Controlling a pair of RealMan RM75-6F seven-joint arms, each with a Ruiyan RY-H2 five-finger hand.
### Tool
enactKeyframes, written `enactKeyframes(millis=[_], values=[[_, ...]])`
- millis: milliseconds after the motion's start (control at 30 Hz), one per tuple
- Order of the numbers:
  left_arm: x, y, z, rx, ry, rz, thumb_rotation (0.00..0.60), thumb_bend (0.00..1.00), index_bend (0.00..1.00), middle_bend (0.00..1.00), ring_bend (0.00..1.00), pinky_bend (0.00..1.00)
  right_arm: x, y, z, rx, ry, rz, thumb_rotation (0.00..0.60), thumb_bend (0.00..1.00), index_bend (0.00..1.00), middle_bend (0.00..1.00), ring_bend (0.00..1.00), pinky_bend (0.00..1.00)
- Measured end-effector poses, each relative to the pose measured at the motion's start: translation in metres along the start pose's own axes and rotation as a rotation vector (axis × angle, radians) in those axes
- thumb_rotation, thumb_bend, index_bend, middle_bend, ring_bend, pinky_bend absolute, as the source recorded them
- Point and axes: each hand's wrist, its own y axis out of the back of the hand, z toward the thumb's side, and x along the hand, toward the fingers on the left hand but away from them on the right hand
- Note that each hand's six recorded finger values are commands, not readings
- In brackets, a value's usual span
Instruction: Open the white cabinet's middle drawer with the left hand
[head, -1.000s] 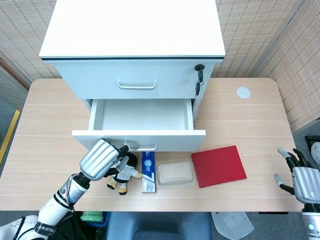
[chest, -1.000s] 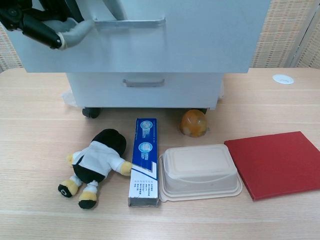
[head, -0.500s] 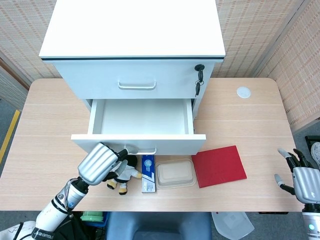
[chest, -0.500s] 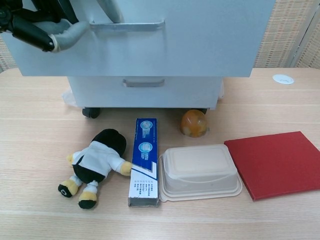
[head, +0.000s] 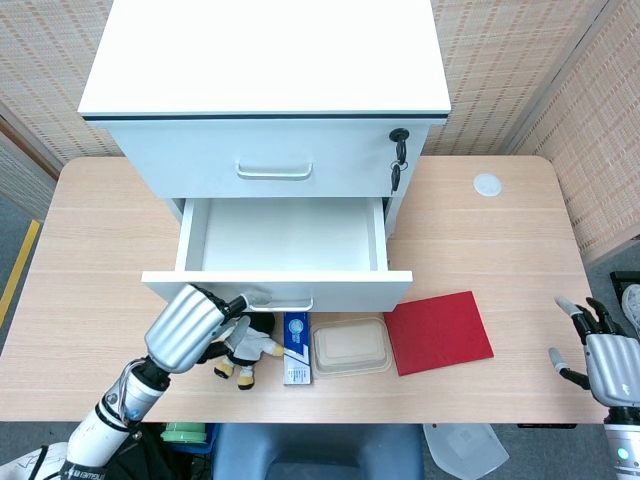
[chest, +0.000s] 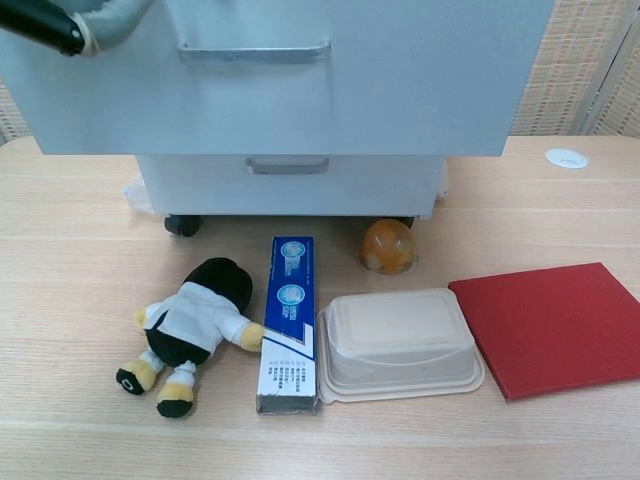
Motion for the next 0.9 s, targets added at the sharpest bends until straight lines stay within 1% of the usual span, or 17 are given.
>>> enactKeyframes(millis=[133,233,433,567,767,900], values=[[-0.007,0.007,-0.004,-0.001,0.007,0.037,0.600,0.58,0.49,0.90,0.96,1.00,-0.001,0.000,0.000,0.001,-0.001,0.002,0.600,0.28,0.16,0.25,0.20,0.32],[-0.015,0.013,-0.011,0.003,0.029,0.064,0.600,0.58,0.58,0.89,0.95,1.00,-0.002,0.000,0.001,0.002,0.002,0.003,0.600,0.27,0.16,0.25,0.20,0.32],[-0.035,0.030,-0.034,0.012,0.114,0.123,0.600,0.58,0.64,0.88,0.93,1.00,-0.004,-0.001,0.002,0.004,0.006,0.006,0.600,0.28,0.16,0.25,0.20,0.32],[-0.049,0.046,-0.057,0.019,0.204,0.181,0.600,0.58,0.68,0.88,0.92,1.00,-0.005,-0.001,0.005,0.005,0.011,0.007,0.600,0.28,0.16,0.25,0.20,0.32],[-0.076,0.068,-0.099,0.036,0.360,0.257,0.600,0.58,0.68,0.88,0.92,1.00,-0.008,0.000,0.007,0.013,0.011,0.009,0.600,0.27,0.16,0.25,0.20,0.32],[-0.093,0.078,-0.124,0.049,0.461,0.294,0.600,0.58,0.68,0.88,0.91,1.00,-0.010,0.001,0.011,0.015,0.016,0.008,0.600,0.27,0.16,0.25,0.20,0.32]])
